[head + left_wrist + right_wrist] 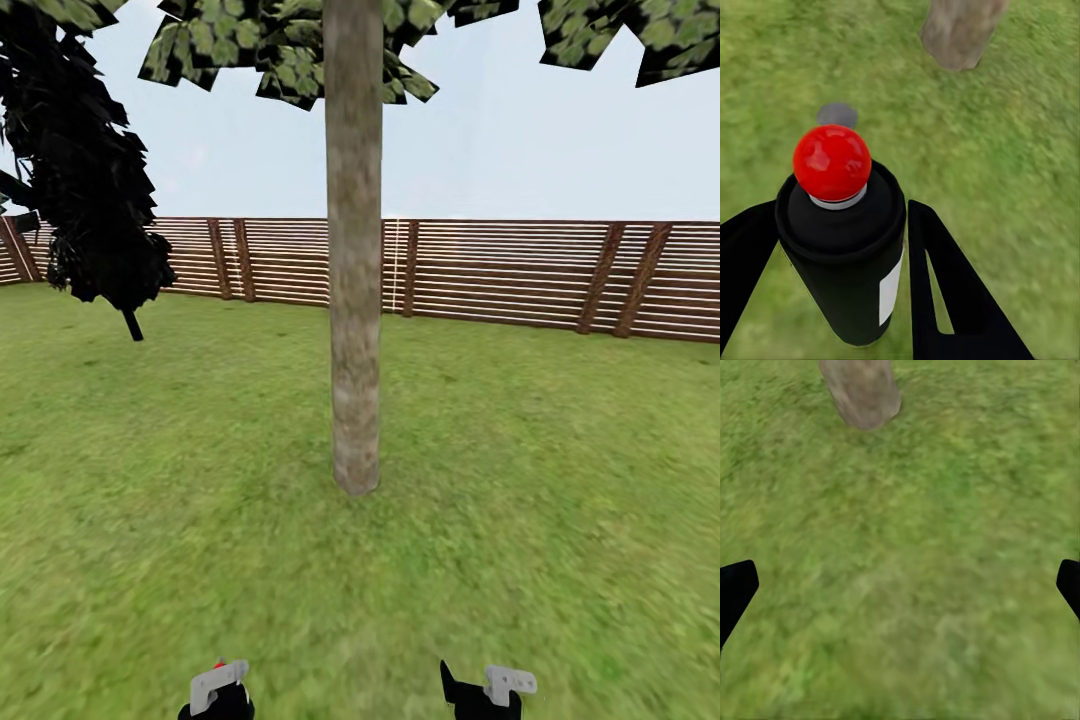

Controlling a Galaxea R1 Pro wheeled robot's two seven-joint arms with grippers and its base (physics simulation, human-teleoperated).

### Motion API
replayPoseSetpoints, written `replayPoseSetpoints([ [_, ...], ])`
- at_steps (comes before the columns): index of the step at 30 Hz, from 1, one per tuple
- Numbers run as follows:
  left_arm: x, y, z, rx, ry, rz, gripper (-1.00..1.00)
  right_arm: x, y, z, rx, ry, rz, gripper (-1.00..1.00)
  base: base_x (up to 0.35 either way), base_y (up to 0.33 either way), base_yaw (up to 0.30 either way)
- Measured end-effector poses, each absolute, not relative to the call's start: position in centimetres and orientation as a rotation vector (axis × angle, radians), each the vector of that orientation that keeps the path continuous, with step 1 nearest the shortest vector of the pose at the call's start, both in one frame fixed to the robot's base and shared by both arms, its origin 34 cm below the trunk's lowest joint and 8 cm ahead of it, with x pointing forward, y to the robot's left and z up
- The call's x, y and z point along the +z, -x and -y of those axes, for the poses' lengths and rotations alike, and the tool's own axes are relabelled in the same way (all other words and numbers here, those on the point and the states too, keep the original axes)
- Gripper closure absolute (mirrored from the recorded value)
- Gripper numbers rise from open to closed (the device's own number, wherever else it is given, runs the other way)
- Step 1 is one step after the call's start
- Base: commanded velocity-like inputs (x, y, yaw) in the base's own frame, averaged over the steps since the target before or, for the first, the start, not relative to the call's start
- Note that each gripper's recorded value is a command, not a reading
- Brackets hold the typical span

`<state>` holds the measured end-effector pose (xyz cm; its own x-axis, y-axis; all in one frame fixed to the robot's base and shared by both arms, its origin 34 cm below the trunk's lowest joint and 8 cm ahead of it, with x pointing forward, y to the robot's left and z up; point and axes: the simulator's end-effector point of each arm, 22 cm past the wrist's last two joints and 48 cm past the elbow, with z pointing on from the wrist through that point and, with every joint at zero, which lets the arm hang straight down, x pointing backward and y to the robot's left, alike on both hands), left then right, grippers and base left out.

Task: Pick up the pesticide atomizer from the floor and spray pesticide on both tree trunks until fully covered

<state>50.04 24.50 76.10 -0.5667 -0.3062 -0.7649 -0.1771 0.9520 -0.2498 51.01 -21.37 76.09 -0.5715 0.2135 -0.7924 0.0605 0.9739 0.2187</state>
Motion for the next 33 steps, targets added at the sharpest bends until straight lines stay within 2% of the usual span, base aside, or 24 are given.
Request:
replayPoseSetpoints([
  [33,76.10,-50.05,-24.47,-0.181,0.339,-2.186,1.00,76.02,-51.01,22.13,0.195,-0.208,-2.174,-1.00,0.333,0.006,0.000],
])
